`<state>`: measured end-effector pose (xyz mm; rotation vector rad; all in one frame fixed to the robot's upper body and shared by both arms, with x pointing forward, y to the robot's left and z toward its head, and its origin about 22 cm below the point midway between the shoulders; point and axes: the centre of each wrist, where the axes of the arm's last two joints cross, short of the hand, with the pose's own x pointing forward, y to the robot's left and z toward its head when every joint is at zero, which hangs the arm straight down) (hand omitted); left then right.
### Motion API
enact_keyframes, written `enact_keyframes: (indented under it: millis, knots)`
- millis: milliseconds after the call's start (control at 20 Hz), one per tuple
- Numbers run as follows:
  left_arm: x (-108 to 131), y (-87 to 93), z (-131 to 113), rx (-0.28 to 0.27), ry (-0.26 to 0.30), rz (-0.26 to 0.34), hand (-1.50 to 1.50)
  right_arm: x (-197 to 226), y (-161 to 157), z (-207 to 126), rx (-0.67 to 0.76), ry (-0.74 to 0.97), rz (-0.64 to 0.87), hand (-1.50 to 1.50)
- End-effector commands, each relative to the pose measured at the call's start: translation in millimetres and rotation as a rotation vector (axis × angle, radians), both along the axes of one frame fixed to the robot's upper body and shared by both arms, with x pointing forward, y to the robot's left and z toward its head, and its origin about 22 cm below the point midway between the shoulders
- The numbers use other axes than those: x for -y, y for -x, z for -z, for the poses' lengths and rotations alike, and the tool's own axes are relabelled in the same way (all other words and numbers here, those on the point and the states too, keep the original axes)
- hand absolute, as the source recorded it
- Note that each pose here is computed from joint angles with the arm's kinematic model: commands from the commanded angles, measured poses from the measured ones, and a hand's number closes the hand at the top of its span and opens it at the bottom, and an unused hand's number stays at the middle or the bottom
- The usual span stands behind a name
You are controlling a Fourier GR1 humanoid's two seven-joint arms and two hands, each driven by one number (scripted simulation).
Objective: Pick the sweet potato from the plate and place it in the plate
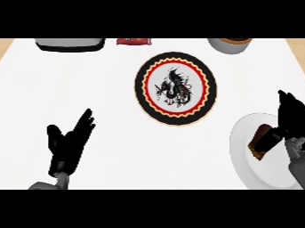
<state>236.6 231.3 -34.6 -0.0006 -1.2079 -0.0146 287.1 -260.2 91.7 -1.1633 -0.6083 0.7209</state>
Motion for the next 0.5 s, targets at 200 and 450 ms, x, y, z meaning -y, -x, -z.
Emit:
enact_keyframes:
  millis: [200,450]
  knots:
    - [-19.5,3.5,1.8,-0.007,0.002,-0.027,0.0,-30.7,-2.6,27.6,-0.092,0.006,0.116,-1.5]
    - [-6.7,2.9,-4.2,-0.022,-0.012,-0.007,0.0,-25.1,-17.7,33.5,-0.124,0.086,0.15,-1.5]
